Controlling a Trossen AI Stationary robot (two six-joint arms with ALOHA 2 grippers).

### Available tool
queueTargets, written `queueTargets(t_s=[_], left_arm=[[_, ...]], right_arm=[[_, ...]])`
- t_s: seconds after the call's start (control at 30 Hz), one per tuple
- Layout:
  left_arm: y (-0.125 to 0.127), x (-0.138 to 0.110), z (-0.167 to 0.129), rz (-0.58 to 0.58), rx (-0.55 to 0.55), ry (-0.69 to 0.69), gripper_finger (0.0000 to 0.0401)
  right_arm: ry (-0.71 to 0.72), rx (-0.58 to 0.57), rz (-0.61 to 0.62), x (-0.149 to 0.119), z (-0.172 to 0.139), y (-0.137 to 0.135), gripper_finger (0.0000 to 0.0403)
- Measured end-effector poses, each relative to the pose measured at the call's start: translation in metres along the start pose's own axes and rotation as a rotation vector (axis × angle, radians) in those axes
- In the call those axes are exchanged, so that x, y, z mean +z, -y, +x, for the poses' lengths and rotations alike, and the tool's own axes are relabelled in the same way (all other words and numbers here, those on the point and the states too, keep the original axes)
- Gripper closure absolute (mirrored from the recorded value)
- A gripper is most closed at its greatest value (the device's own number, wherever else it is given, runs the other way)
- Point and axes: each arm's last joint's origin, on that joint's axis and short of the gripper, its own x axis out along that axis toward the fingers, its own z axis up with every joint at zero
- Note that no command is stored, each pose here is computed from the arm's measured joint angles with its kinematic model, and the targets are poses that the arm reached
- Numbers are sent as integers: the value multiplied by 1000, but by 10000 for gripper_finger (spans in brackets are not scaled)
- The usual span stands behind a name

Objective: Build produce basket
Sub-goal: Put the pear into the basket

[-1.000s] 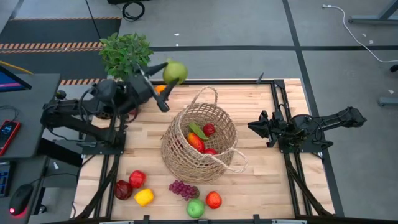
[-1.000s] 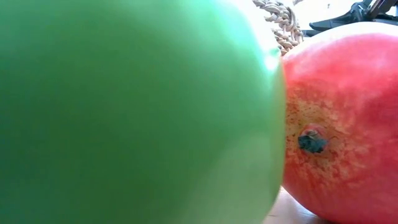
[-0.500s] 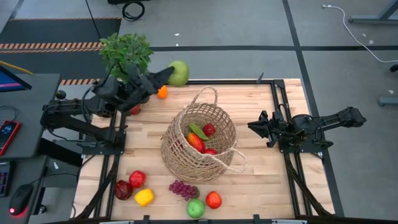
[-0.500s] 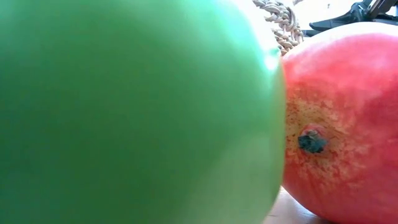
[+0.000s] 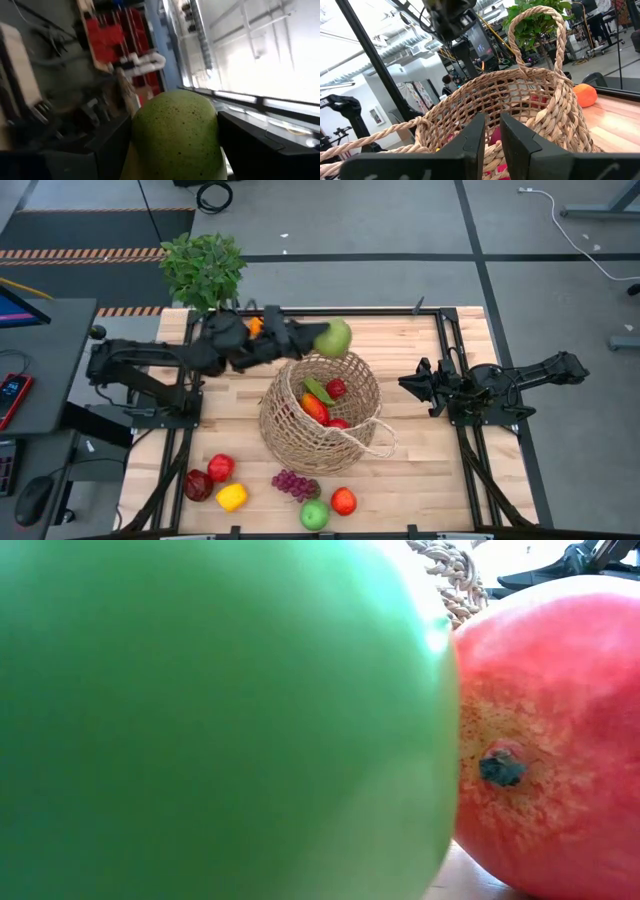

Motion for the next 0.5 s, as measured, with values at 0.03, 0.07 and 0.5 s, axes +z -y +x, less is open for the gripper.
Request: queueTargets(t_s=[0.03, 0.07, 0.5], left_arm=[[-4, -6, 4, -19, -5, -17, 115], [-8, -11, 7, -26, 1, -37, 115], [-25, -52, 49, 32, 29, -134, 115]], right_arm=[[0, 0, 0, 0, 0, 0, 338], [0, 0, 0, 0, 0, 0, 338], [0, 0, 0, 0, 0, 0, 338]])
